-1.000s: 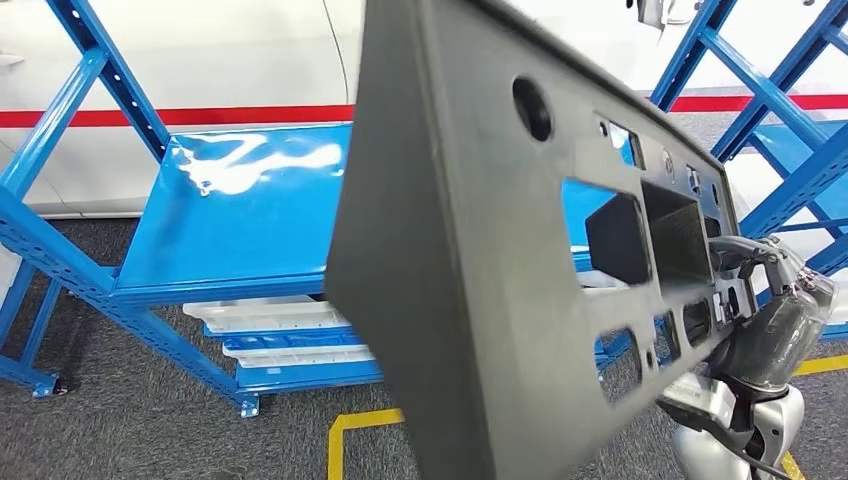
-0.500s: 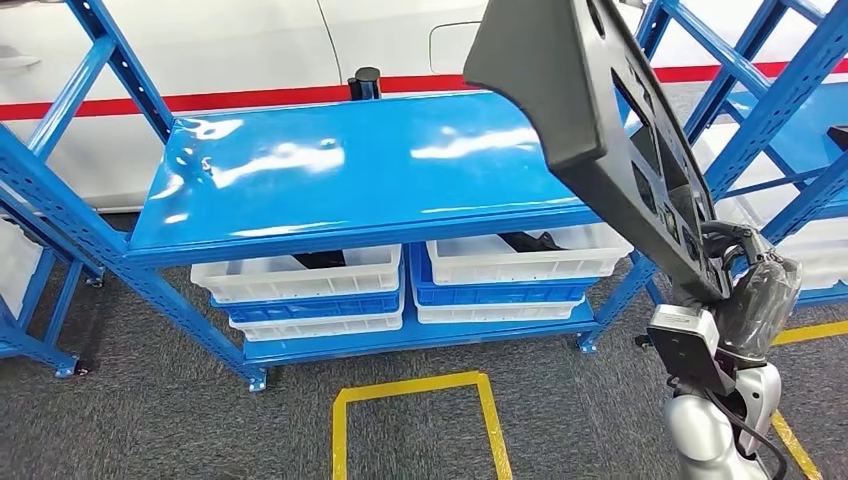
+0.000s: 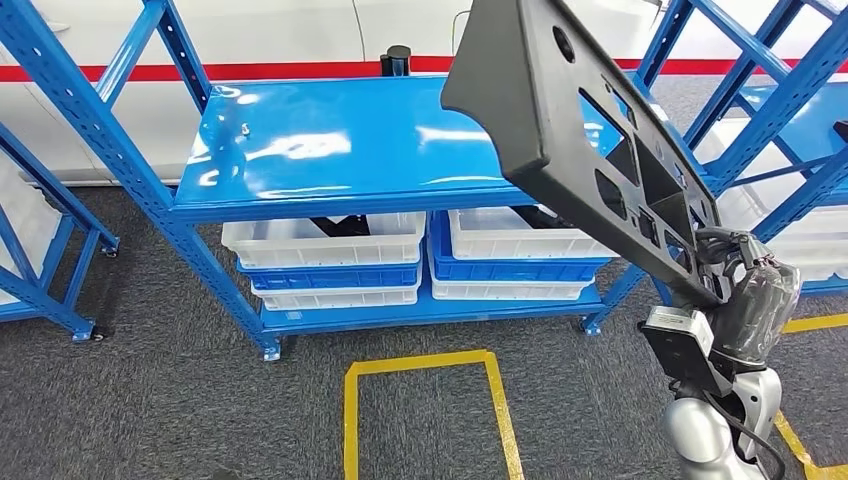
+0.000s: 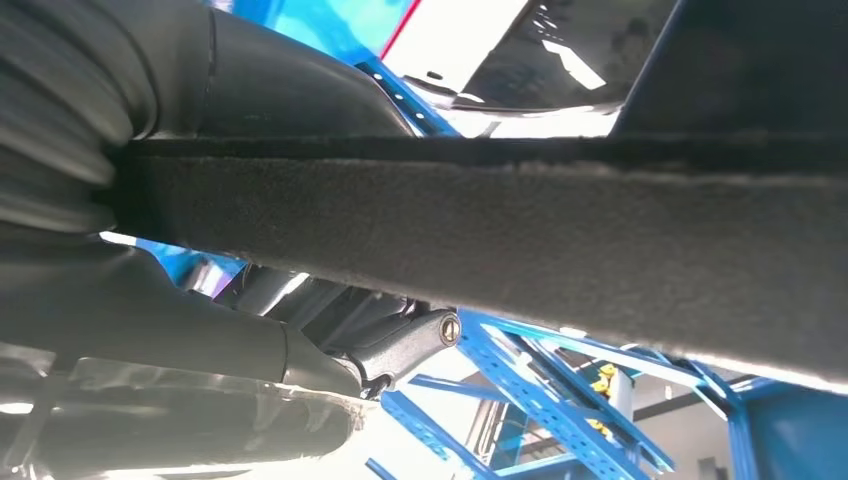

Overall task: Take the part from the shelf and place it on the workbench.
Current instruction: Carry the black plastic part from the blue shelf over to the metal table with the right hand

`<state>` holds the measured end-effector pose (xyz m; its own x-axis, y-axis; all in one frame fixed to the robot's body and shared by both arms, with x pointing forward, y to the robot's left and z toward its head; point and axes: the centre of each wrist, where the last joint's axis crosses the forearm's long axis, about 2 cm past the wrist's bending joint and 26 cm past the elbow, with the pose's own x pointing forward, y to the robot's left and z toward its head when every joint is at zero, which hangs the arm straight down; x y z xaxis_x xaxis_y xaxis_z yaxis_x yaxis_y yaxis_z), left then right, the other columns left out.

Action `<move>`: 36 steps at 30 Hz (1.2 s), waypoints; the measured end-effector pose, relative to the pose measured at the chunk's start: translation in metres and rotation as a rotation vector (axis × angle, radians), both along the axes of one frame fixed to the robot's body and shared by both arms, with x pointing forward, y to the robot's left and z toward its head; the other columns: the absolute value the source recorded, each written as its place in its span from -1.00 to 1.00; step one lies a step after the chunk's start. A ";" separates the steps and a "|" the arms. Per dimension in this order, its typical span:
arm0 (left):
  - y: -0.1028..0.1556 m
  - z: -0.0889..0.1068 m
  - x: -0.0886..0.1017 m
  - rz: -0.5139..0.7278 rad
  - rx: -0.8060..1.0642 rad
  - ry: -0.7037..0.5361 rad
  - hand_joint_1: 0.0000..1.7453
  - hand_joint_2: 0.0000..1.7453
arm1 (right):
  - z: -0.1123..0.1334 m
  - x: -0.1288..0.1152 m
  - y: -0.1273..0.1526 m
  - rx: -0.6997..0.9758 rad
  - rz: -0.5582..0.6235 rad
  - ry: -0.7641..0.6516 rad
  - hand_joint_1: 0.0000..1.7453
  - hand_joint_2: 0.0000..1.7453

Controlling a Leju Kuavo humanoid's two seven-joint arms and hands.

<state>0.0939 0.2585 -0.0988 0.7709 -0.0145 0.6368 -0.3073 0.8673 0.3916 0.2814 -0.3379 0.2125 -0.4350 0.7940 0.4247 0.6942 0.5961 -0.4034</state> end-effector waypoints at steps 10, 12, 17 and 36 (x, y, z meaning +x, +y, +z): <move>0.001 -0.001 -0.003 0.007 0.003 0.006 -1.00 1.00 | -0.006 -0.001 -0.004 0.019 -0.016 0.033 1.00 1.00; 0.002 -0.001 -0.006 0.012 0.004 0.012 -1.00 1.00 | -0.009 -0.001 -0.005 0.024 -0.012 0.045 1.00 1.00; 0.003 -0.002 -0.008 0.017 0.004 0.010 -1.00 1.00 | -0.015 -0.001 -0.005 0.045 0.016 0.086 1.00 1.00; 0.012 -0.001 -0.002 0.013 0.012 -0.008 -1.00 1.00 | -0.029 -0.001 -0.009 0.075 0.056 0.142 1.00 1.00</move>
<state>0.0922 0.2701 -0.0999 0.7661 -0.0124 0.6426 -0.3214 0.8585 0.3997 0.2807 -0.3471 0.1830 -0.4095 0.7337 0.5422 0.5980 0.6647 -0.4478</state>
